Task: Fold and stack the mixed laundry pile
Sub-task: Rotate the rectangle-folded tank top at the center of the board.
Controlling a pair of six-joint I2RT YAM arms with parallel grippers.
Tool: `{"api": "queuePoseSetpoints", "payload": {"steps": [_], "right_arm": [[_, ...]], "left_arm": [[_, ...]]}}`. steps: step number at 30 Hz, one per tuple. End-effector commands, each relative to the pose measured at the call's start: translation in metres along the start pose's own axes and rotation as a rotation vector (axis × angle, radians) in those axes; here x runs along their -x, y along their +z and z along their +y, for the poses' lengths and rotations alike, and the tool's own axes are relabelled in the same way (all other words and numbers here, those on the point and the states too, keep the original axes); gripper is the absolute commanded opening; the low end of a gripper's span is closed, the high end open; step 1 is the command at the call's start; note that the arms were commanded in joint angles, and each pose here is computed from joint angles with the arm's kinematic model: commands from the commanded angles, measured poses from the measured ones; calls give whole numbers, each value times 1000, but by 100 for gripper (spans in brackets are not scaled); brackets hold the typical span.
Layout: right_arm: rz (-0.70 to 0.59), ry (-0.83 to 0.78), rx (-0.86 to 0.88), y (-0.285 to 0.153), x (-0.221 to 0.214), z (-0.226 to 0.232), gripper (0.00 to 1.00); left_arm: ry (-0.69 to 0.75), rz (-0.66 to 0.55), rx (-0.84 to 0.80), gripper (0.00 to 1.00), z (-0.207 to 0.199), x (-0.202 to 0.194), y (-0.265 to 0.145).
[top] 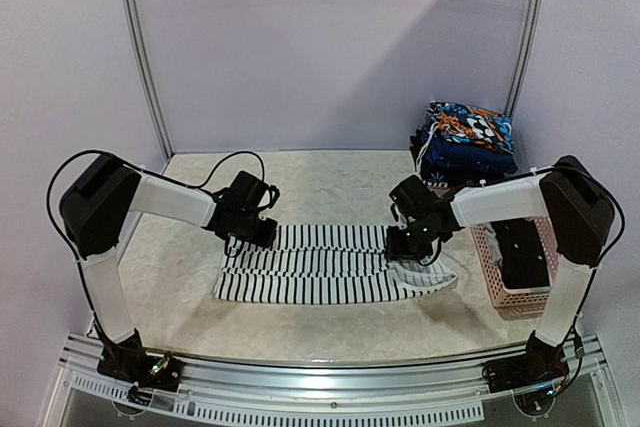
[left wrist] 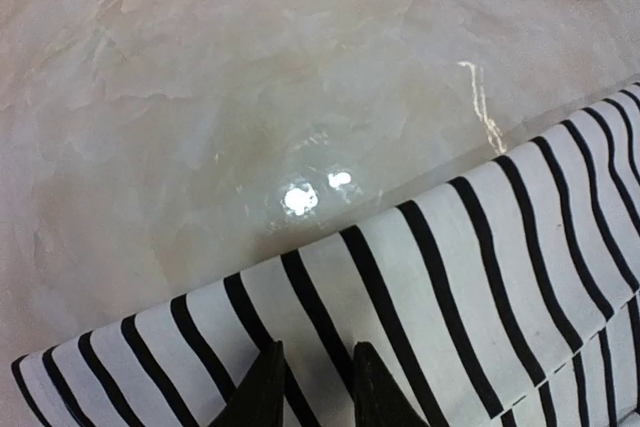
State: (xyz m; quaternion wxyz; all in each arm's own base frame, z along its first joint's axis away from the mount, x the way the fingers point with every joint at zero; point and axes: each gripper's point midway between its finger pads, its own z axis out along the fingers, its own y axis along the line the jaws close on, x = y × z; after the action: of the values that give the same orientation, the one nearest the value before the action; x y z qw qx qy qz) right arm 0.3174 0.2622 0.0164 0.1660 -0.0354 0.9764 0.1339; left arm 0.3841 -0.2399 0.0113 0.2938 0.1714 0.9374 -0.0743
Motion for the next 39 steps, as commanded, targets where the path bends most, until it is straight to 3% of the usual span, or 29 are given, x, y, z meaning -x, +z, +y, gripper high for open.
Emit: {"api": "queuePoseSetpoints", "payload": {"steps": [1,22,32,39], "right_arm": [[95,-26,-74,27,-13,-16,33],[121,-108,79,84,65,47,30],[101,-160,159,92,97,79,29],[73,-150,149,96,124,66,30]], "left_arm": [[-17,46,23,24,9,-20,-1],[-159,143,29,24,21,-100,-36],[-194,265,-117,23,-37,-145,-48],[-199,291,-146,22,-61,-158,-80]]}}
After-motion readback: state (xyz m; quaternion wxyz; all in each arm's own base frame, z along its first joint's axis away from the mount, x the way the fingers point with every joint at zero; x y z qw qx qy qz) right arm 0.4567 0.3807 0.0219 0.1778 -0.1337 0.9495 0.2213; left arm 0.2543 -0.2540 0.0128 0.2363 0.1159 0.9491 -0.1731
